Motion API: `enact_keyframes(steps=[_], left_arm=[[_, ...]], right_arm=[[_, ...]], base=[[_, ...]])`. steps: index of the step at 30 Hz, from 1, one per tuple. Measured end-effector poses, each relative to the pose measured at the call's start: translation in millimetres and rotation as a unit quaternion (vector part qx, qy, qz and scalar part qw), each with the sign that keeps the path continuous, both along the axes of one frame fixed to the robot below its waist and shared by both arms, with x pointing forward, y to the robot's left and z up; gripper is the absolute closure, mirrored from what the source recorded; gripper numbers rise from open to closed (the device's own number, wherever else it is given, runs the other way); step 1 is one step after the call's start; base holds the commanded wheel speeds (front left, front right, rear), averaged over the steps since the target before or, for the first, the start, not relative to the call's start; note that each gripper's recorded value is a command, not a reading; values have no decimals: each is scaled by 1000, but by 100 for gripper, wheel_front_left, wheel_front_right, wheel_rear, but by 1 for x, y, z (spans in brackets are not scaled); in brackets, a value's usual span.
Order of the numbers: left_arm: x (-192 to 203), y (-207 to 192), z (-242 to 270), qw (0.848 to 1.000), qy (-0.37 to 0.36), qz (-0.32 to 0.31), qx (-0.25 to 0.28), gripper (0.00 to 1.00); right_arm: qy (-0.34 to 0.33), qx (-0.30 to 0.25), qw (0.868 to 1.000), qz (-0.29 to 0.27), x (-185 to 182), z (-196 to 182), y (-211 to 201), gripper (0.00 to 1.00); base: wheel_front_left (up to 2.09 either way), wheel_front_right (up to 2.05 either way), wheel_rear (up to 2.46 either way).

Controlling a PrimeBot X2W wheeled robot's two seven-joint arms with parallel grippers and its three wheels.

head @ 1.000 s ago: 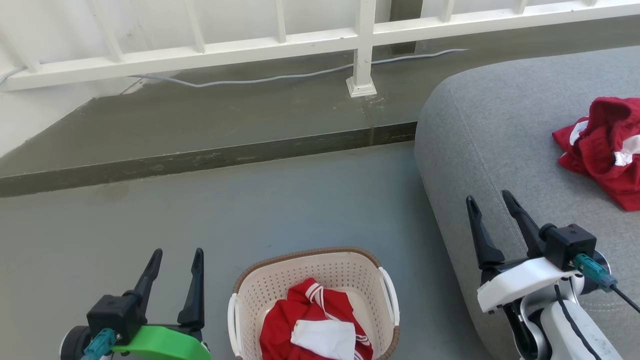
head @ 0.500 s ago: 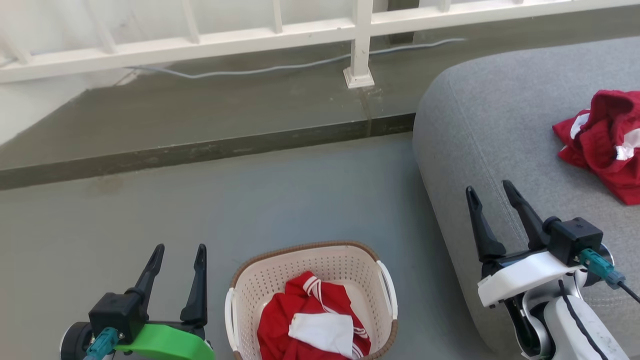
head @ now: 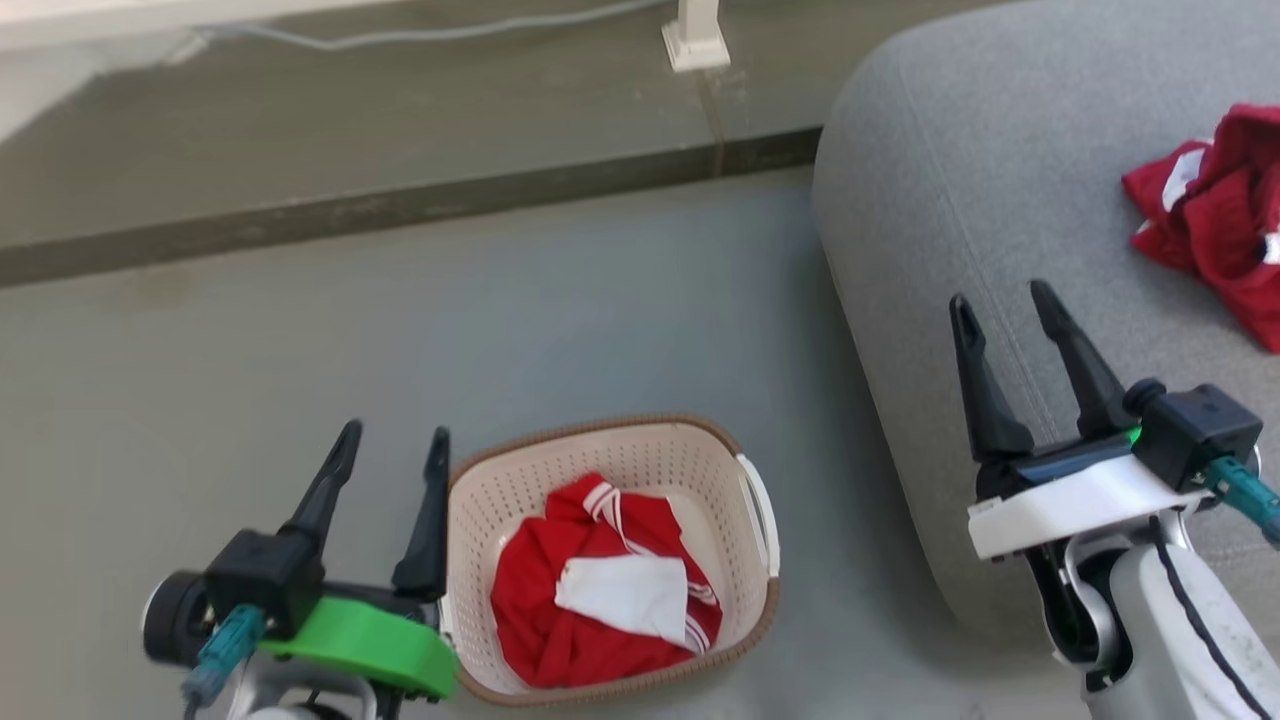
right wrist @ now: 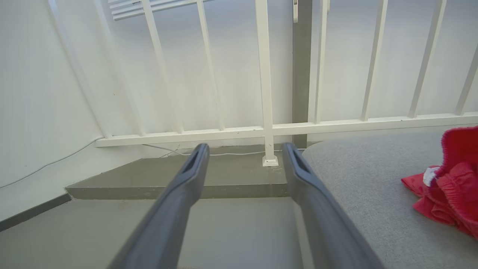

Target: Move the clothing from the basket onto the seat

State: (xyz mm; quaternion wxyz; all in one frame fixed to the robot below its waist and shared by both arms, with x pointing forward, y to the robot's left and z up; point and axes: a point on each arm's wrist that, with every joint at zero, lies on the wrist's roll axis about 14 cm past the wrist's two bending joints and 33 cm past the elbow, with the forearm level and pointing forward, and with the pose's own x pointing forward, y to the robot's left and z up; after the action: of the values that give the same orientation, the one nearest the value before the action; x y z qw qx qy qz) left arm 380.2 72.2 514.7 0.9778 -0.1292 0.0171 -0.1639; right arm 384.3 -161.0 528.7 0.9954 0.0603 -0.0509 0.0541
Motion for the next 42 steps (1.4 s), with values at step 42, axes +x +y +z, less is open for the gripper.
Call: enact_keyframes(steps=[42], left_arm=[[30,-145,-287,878,304,-330,167,0]], right_arm=[[57,20,998,-35,90,-79,-23,0]], base=[[0,0,0]])
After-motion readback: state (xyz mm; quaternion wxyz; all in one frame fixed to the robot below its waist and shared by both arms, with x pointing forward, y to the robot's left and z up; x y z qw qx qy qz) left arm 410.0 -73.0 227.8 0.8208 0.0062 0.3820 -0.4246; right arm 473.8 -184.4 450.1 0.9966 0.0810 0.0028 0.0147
